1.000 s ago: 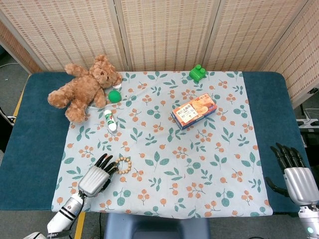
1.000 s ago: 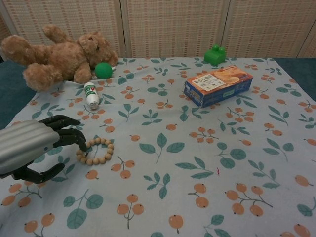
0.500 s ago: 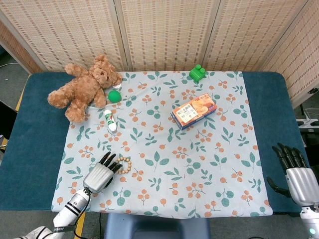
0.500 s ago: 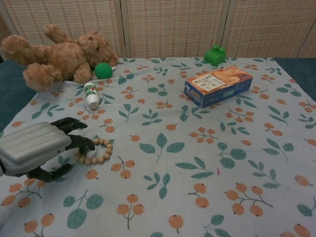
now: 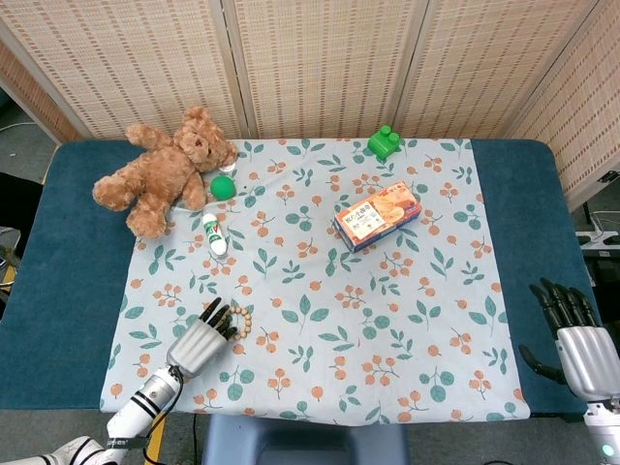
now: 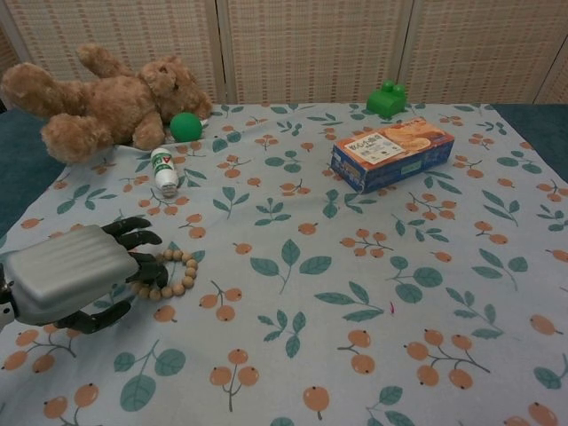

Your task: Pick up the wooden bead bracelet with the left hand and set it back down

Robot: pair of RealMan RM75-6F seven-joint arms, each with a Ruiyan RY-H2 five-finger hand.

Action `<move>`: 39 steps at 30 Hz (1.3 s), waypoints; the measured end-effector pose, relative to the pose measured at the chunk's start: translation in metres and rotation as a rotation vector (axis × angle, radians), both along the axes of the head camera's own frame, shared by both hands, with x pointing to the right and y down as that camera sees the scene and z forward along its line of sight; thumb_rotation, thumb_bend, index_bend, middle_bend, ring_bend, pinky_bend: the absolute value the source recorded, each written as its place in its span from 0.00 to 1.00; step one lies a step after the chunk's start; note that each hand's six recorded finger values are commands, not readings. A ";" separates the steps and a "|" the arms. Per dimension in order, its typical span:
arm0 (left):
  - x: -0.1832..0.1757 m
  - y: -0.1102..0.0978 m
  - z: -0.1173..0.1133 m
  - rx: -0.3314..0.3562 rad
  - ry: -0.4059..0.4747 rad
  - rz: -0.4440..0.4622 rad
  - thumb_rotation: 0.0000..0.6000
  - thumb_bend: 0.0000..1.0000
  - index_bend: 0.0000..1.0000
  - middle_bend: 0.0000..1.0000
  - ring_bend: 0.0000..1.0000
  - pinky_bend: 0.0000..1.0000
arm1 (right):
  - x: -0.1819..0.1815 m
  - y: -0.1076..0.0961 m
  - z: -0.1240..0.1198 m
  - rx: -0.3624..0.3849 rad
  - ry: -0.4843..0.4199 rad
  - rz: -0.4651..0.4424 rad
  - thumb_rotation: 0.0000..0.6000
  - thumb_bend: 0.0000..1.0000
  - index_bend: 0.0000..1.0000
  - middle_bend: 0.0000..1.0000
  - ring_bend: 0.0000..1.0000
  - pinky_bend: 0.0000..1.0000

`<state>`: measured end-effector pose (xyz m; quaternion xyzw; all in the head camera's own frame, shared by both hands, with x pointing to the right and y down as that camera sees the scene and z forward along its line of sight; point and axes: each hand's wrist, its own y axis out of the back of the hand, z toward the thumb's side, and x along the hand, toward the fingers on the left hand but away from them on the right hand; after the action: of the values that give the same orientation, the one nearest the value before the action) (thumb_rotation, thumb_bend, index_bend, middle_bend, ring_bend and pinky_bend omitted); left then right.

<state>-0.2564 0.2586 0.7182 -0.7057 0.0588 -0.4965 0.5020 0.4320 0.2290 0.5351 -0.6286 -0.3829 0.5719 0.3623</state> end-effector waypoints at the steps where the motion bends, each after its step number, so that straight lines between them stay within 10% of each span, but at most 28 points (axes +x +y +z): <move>1: 0.000 0.000 0.000 0.005 -0.010 0.006 1.00 0.53 0.36 0.43 0.13 0.02 | 0.000 0.000 0.000 0.000 -0.001 -0.001 0.90 0.24 0.00 0.00 0.00 0.00; 39: 0.013 0.004 0.002 0.225 -0.182 0.142 1.00 0.54 0.65 0.77 0.39 0.03 | 0.002 0.001 -0.008 0.022 -0.015 0.004 0.90 0.24 0.00 0.00 0.00 0.00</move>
<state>-0.2432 0.2624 0.7200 -0.5993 0.0184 -0.5120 0.6151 0.4341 0.2301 0.5276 -0.6282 -0.3931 0.5637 0.3649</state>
